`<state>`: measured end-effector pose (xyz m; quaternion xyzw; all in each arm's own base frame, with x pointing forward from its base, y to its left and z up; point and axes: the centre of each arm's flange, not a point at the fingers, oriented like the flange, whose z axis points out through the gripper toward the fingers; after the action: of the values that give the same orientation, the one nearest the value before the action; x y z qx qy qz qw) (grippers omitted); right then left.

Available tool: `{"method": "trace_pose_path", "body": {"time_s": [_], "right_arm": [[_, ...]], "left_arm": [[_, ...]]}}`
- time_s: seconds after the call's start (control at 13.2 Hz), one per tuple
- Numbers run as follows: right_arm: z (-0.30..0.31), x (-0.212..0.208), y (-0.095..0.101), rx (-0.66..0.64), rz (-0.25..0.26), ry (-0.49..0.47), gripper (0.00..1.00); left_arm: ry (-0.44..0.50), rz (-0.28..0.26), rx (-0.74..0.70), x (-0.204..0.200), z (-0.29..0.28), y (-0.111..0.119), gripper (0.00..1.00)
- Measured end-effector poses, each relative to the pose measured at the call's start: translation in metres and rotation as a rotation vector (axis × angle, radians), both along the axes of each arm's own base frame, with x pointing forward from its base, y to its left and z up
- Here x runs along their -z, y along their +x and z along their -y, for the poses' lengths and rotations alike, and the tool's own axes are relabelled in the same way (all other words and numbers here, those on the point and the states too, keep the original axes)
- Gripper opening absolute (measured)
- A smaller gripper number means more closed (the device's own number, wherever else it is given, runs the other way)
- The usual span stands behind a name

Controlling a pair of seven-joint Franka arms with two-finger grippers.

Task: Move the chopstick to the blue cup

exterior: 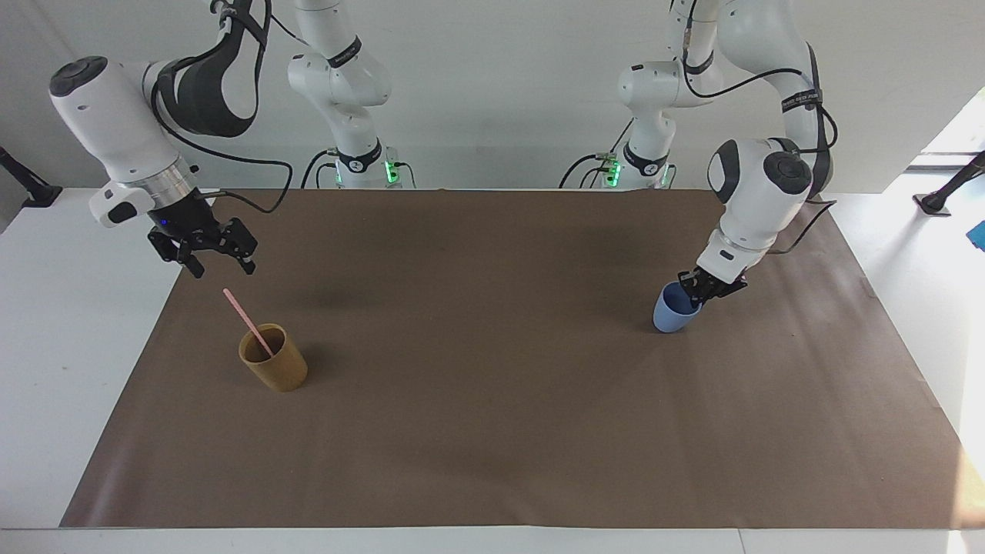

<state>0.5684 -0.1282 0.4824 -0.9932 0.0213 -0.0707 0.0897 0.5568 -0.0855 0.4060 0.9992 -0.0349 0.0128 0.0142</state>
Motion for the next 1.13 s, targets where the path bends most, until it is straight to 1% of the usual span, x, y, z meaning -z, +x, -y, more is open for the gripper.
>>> {"method": "trace_pose_path", "body": {"time_s": [0.08,0.23,0.3,0.38,0.45,0.6,0.68,0.91,1.13], "right_arm": [[-0.001,0.002,0.001,0.011,0.005,0.026,0.66],[0.000,0.004,0.002,0.026,0.010,0.050,0.41],[0.001,0.004,0.002,0.036,0.019,0.061,0.28],[0.002,0.002,0.003,0.046,0.033,0.067,0.22],[0.003,0.001,0.004,0.053,0.047,0.069,0.22],[0.004,0.002,0.006,0.058,0.056,0.071,0.21],[0.004,0.002,0.007,0.060,0.060,0.070,0.21],[0.005,0.005,0.007,0.061,0.059,0.070,0.23],[0.004,0.010,0.005,0.063,0.050,0.075,0.24]], "left_arm": [[-0.002,0.001,-0.010,-0.022,0.017,0.004,0.04],[-0.016,0.031,-0.048,-0.064,0.075,0.003,0.04],[-0.028,0.048,-0.066,-0.076,0.114,-0.005,0.04],[-0.037,0.056,-0.074,-0.082,0.147,-0.016,0.04],[-0.046,0.061,-0.079,-0.084,0.175,-0.028,0.04],[-0.069,0.070,-0.081,-0.081,0.231,-0.050,0.04],[-0.082,0.073,-0.078,-0.077,0.258,-0.057,0.04],[-0.096,0.055,-0.048,-0.051,0.316,-0.060,0.04],[-0.097,0.040,-0.021,-0.018,0.343,-0.063,0.04]]}}
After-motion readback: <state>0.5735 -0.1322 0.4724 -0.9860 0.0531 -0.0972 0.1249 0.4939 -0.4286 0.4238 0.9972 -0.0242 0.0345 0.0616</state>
